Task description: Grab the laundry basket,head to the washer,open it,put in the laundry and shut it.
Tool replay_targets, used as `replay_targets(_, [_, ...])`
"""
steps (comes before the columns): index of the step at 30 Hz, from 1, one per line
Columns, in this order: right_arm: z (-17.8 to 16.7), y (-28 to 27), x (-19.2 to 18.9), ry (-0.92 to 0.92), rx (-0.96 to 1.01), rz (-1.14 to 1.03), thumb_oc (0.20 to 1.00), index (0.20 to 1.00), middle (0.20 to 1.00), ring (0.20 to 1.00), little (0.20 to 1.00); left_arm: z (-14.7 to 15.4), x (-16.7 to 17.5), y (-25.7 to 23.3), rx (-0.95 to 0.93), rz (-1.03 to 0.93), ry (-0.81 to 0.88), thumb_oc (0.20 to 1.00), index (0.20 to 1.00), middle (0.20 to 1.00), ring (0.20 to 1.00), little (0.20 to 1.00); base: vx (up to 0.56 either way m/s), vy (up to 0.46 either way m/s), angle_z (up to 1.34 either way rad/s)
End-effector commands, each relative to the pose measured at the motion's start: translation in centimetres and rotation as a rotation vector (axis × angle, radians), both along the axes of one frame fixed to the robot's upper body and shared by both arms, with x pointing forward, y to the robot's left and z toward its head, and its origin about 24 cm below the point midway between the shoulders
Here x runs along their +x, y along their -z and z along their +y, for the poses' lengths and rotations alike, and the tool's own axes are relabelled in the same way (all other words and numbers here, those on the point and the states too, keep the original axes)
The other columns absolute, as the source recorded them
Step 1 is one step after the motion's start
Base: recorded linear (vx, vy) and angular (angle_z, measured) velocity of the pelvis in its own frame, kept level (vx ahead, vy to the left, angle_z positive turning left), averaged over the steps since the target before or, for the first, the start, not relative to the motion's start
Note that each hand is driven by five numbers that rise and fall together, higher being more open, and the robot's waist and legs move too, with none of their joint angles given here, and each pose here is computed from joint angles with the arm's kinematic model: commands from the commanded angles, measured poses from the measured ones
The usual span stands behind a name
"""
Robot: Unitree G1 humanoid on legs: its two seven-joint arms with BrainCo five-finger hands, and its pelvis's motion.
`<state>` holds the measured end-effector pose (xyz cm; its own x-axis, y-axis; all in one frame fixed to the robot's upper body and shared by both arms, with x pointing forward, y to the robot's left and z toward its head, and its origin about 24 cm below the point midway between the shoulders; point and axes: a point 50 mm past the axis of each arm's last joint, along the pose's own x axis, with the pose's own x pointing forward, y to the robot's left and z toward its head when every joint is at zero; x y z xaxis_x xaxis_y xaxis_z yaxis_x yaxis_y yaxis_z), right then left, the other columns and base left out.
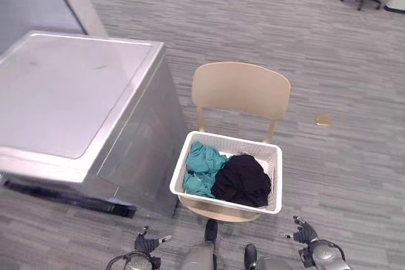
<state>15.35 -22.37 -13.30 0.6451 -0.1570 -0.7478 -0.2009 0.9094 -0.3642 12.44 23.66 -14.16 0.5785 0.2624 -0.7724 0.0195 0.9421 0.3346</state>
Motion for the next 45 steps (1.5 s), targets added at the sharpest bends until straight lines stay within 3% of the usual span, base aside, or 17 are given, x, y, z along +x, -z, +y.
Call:
replay_targets(1, [-0.6,-0.8,1.5,0.02,-0.016,-0.063,1.0,1.0,1.0,1.0,1.0,-0.4,3.4,-1.2,0.008,-0.101,0.019,1.0,1.0,1.0,1.0,1.0,-0.21,0.106,0.69])
replay_targets(14, [-1.8,0.1,-0.7,0.157,-0.011,-0.001,1.0,1.0,1.0,1.0,1.0,-2.2,5.8,-2.1,0.023,-0.164,0.134,1.0,1.0,1.0,1.0,1.0,0.0,0.355,0.7])
replay_targets(19, [-0.9,0.5,-0.7,0.161,-0.009,0.026,1.0,1.0,1.0,1.0,1.0,-0.6,6.2,-2.5,0.094,-0.156,0.17,1.0,1.0,1.0,1.0,1.0,0.09,0.373,0.55])
replay_targets(23, [0.8,0.2,0.6,0.127,0.034,-0.017,1.0,1.0,1.0,1.0,1.0,0.7,5.6,-2.6,0.111,-0.147,0.125,1.0,1.0,1.0,1.0,1.0,0.15,0.358,0.18])
replay_targets(32, [4.5,-2.3,4.8,0.019,0.158,-0.201,1.0,1.0,1.0,1.0,1.0,-0.9,4.6,-1.7,0.058,-0.122,0.111,1.0,1.0,1.0,1.0,1.0,0.1,0.094,0.46])
replay_targets(38, [10.6,-5.0,8.0,-0.191,0.277,-0.315,1.0,1.0,1.0,1.0,1.0,-1.2,2.7,-0.5,0.054,-0.045,0.081,1.0,1.0,1.0,1.0,1.0,0.06,0.021,0.28])
replay_targets(45, [14.4,-10.2,12.0,-0.382,0.294,-0.541,1.0,1.0,1.0,1.0,1.0,-0.9,2.7,-0.6,0.078,-0.053,0.081,1.0,1.0,1.0,1.0,1.0,0.01,0.03,0.24])
